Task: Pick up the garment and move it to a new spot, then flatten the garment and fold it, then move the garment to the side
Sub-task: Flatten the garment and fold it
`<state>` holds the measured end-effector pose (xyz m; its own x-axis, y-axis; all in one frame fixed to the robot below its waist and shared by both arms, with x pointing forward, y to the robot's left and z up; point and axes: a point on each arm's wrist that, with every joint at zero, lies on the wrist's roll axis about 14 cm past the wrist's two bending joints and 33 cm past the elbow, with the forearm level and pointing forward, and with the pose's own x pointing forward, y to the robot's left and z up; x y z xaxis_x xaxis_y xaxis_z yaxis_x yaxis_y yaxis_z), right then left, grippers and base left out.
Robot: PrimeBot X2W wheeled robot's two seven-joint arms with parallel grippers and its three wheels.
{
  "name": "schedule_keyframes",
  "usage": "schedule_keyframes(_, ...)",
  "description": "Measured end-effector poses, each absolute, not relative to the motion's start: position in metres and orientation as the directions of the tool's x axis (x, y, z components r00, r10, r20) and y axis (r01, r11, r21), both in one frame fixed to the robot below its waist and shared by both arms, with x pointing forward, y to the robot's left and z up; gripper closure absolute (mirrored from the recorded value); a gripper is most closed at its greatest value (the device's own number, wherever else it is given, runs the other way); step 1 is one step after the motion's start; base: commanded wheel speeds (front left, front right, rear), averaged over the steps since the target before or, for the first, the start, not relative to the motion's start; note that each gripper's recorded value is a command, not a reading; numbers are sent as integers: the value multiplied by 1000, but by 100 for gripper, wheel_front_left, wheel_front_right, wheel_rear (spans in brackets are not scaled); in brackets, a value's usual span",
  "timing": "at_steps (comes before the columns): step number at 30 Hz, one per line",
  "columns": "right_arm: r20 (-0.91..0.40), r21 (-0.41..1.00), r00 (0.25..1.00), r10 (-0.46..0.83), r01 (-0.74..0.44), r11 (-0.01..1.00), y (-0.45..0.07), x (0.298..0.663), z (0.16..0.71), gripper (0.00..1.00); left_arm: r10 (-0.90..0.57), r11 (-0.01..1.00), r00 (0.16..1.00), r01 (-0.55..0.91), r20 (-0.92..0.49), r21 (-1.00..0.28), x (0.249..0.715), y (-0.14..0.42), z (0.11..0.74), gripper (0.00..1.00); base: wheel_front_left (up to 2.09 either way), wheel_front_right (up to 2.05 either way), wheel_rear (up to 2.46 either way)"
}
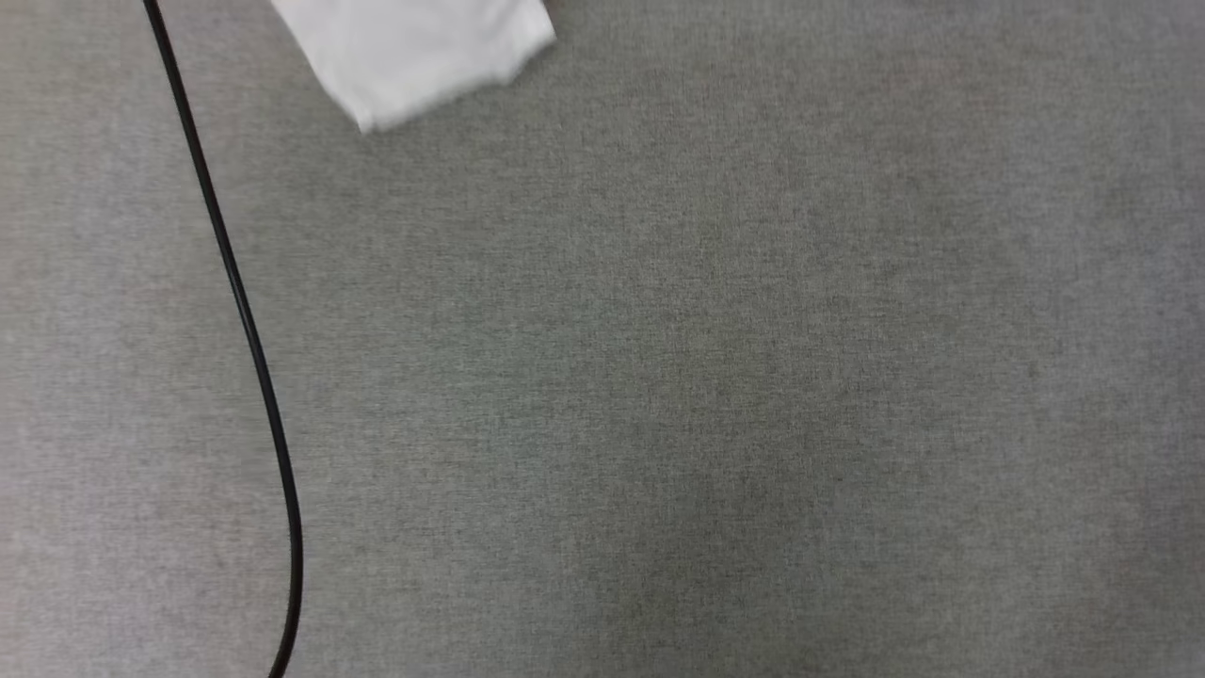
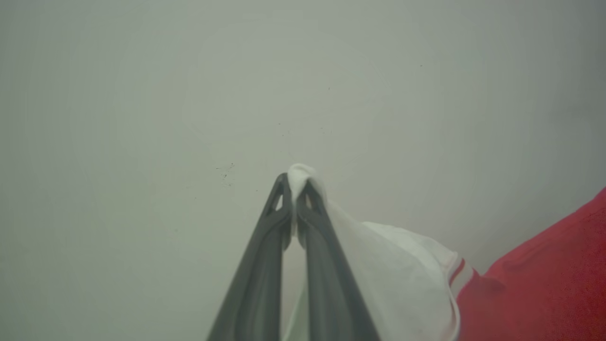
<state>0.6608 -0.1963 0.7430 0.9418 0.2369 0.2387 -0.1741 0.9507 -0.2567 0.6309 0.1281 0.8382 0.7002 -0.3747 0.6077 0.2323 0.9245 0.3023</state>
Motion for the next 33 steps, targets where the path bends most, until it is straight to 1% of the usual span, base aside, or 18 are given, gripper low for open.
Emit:
schedule_keyframes(8, 319, -320, 922, 221, -115, 940, -198, 686, 773, 100, -347, 936, 675, 202, 651, 289, 658, 133, 862, 100, 0, 0, 0)
schedule_keyframes(12, 316, -333, 925, 213, -102, 937, -201, 702, 766, 100, -343, 937, 695, 205, 632, 282, 676, 134, 846, 100, 0, 0, 0)
schedule_keyframes(18, 235, -329, 946, 222, -138, 934, -195, 726, 717, 100, -330, 942, 751, 222, 572, 252, 704, 141, 800, 100, 0, 0, 0)
schedule_keyframes(22, 162, -305, 958, 236, -179, 935, -191, 733, 674, 100, -330, 942, 788, 242, 520, 232, 715, 145, 760, 100, 0, 0, 0)
schedule_keyframes(28, 81, -233, 963, 258, -233, 944, -185, 724, 617, 100, -336, 941, 832, 282, 441, 185, 712, 149, 704, 100, 0, 0, 0)
schedule_keyframes(33, 3, -172, 958, 286, -281, 944, -175, 708, 572, 100, -331, 943, 870, 291, 365, 163, 698, 153, 655, 100, 0, 0, 0)
